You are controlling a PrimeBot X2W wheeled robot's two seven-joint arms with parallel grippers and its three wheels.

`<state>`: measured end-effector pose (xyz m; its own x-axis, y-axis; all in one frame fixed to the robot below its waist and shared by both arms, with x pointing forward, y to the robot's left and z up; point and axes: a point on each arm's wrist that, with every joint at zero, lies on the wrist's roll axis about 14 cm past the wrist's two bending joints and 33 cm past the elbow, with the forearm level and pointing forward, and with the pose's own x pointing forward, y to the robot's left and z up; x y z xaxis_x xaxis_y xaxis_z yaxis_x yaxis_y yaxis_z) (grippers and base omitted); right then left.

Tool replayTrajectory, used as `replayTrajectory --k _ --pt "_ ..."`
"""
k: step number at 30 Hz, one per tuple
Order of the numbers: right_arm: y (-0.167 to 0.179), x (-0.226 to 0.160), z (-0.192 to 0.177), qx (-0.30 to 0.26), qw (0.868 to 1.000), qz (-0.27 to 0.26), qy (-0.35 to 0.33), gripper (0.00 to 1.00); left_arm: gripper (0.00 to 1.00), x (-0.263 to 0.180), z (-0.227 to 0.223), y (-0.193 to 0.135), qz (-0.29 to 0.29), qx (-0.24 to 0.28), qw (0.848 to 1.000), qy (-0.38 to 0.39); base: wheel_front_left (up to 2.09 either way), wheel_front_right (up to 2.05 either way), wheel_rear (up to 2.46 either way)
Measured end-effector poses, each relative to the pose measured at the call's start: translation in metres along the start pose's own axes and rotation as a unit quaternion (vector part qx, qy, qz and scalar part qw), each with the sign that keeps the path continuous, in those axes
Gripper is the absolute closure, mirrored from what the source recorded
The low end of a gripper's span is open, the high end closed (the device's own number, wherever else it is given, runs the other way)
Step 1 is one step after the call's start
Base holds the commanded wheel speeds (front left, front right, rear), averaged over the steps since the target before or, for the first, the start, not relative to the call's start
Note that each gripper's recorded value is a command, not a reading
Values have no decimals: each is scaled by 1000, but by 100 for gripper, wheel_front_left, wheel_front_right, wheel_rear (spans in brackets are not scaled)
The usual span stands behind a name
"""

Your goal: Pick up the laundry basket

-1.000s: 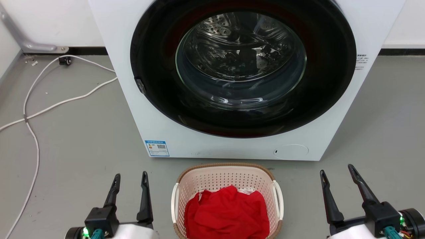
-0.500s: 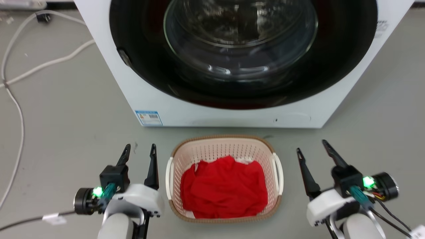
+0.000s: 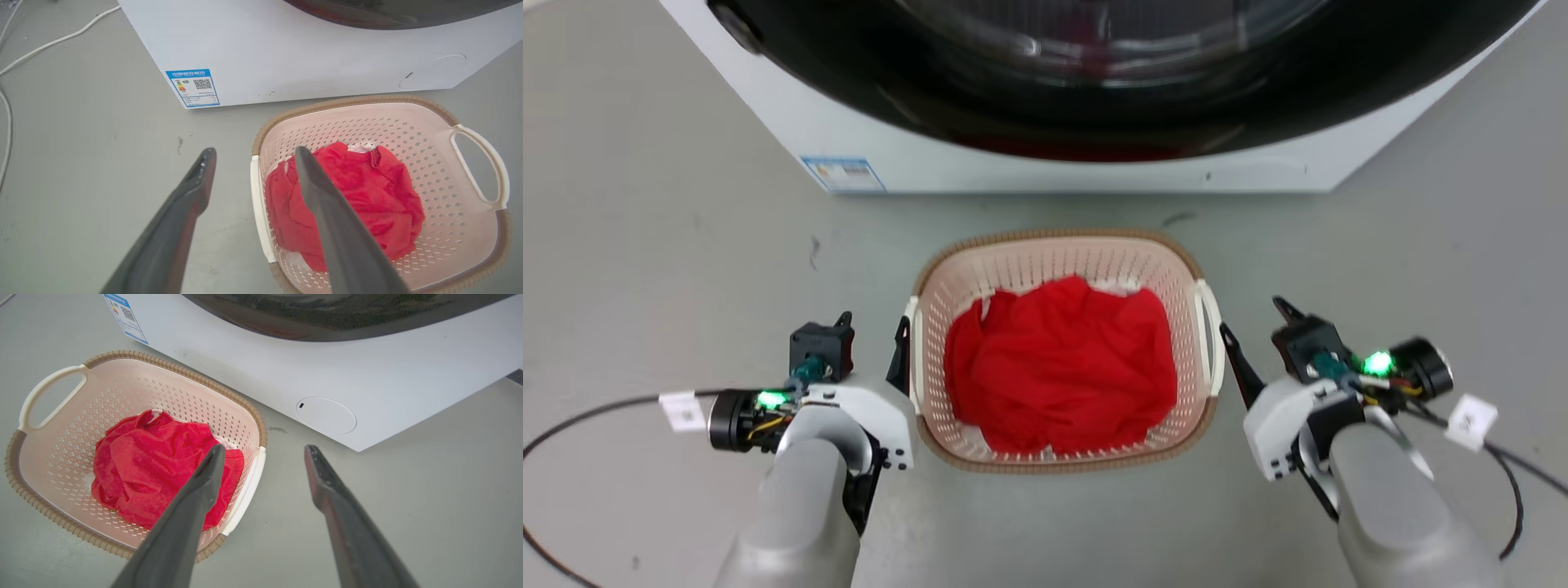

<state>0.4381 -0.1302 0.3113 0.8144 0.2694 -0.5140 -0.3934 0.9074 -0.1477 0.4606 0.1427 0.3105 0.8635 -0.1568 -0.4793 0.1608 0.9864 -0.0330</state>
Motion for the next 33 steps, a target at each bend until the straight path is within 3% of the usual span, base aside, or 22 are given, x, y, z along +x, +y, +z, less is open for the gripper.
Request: replayTrajectory --k 16,33 --pt "15 57 -90 4 983 67 169 0 0 58 -101 -2 -31 4 984 176 0 0 0" --pt "24 84 -142 18 968 89 235 0 0 78 -166 -10 -52 0 966 253 0 0 0"
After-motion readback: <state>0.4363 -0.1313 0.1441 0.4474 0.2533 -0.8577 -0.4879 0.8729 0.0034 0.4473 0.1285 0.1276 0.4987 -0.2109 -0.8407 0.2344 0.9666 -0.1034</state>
